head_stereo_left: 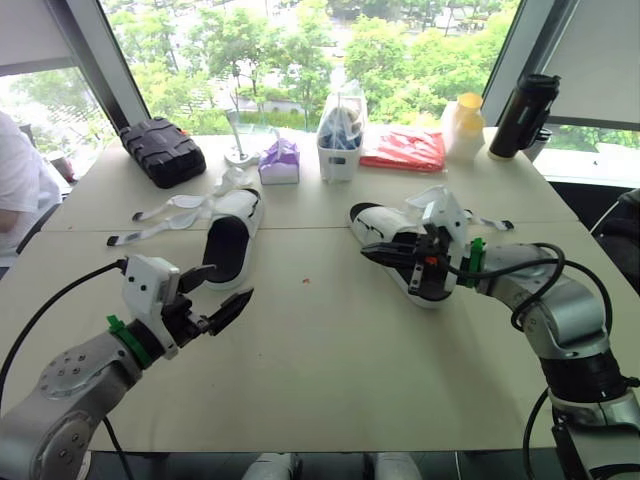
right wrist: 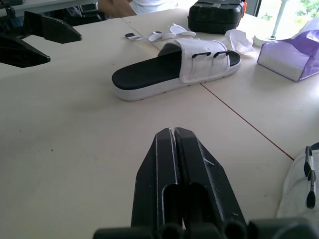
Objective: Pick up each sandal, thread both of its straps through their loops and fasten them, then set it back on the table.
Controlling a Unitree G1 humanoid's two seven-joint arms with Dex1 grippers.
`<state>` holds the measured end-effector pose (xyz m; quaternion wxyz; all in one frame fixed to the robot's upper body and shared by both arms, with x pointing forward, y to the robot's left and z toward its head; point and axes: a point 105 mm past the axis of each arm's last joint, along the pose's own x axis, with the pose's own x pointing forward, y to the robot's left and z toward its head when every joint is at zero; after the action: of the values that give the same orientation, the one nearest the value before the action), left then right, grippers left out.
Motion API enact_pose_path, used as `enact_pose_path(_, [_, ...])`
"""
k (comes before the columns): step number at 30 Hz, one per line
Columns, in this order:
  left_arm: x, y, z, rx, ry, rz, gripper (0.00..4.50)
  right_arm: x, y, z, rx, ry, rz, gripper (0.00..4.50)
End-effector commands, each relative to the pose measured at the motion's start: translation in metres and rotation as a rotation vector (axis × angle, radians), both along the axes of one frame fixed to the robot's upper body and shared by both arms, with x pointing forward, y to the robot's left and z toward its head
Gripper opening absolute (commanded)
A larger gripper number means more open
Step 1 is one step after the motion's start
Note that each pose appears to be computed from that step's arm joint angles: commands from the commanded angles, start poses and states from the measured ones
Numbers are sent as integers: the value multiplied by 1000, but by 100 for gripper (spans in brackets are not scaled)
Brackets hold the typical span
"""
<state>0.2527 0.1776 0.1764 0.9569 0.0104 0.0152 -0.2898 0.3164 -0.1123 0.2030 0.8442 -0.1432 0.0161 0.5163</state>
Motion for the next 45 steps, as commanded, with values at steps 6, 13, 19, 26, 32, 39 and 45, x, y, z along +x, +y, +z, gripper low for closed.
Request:
enact_pose_path(6, [1, 3, 14, -10, -43, 15, 441, -1, -2, 13, 2, -47, -3, 0])
enact_pose_path(13, [0, -1, 12, -7, -34, 1, 441, 0, -1, 11, 3, -48, -10, 0])
enact_pose_path(19, [1, -3, 12, -10, -33, -4, 441, 0, -1, 13, -3, -58, -14, 0])
enact_pose_path(26, [3, -5, 12, -12, -34, -7, 441, 2, -2, 14, -16, -80, -27, 0])
enact_pose_path(32, [4, -6, 11, -12, -31, -11, 450, 31, -20, 27, -99, -283, -193, 138])
enact_pose_path(39, [6, -5, 11, -9, -32, -15, 450, 54, -42, 36, -395, -615, -272, 446])
enact_pose_path(45, [4, -6, 10, -2, -30, -27, 450, 62, -51, 31, -602, -745, -215, 446])
